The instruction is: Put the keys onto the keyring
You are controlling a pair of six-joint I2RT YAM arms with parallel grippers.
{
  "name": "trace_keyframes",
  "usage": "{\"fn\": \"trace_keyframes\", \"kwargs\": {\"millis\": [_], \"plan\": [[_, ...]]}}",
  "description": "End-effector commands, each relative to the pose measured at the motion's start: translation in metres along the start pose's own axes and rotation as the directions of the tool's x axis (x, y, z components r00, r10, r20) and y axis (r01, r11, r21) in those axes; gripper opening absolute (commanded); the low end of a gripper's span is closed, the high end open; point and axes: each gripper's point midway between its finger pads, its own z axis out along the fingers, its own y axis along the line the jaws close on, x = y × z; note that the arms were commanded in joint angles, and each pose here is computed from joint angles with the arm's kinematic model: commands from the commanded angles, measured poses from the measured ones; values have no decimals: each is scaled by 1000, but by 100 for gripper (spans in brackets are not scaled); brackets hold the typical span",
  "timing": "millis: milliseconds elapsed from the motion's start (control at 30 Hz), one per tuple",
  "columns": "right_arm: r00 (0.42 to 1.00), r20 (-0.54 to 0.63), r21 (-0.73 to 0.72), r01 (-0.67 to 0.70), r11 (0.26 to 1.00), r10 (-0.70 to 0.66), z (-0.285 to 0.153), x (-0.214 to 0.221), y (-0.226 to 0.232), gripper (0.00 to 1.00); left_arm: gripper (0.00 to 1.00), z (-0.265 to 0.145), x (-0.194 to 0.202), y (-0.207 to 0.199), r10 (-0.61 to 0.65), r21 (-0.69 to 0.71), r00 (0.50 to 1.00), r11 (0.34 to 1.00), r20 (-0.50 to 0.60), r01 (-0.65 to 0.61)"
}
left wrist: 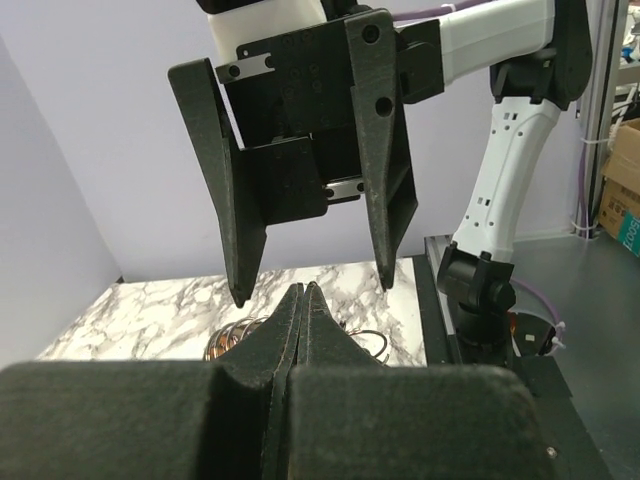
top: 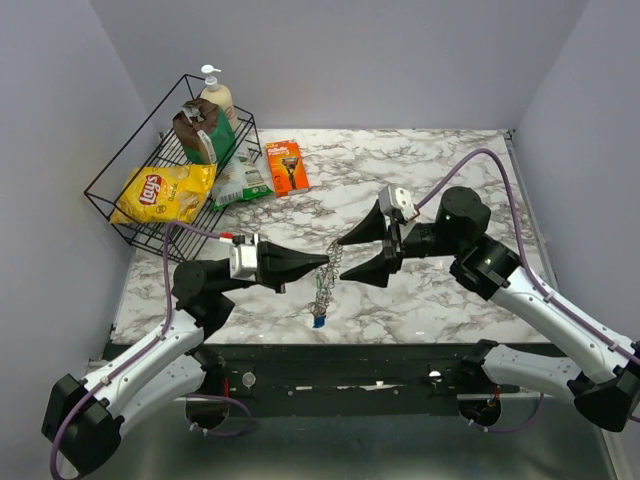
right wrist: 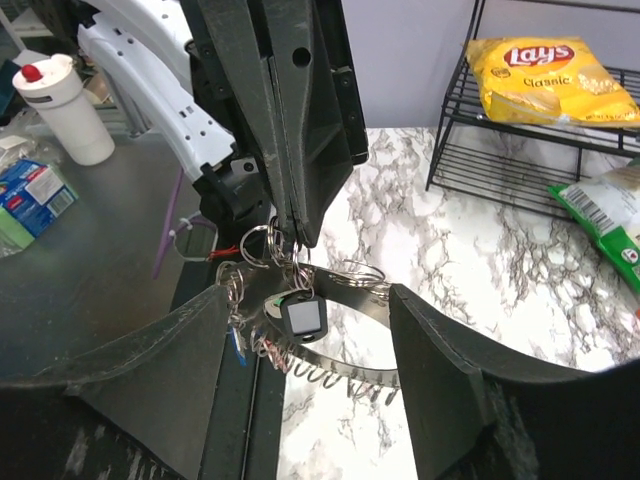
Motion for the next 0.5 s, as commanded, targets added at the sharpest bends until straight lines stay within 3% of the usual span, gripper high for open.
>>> {"fn": "trace_keyframes", "kwargs": {"millis": [0, 167, 467], "plan": [[1000, 3, 61, 1, 998, -1, -3, 5, -8, 79, 0, 3, -4, 16, 30, -72, 1000, 997, 7, -29], [1000, -2, 111, 14, 994, -13, -8, 12, -11, 99, 0, -3, 19, 28, 11, -138, 999, 990, -41, -17], [1000, -7, 185, 28, 982, -28, -16, 17, -19, 100, 0, -17, 66, 45, -76, -253, 988, 967, -131, 41]]}}
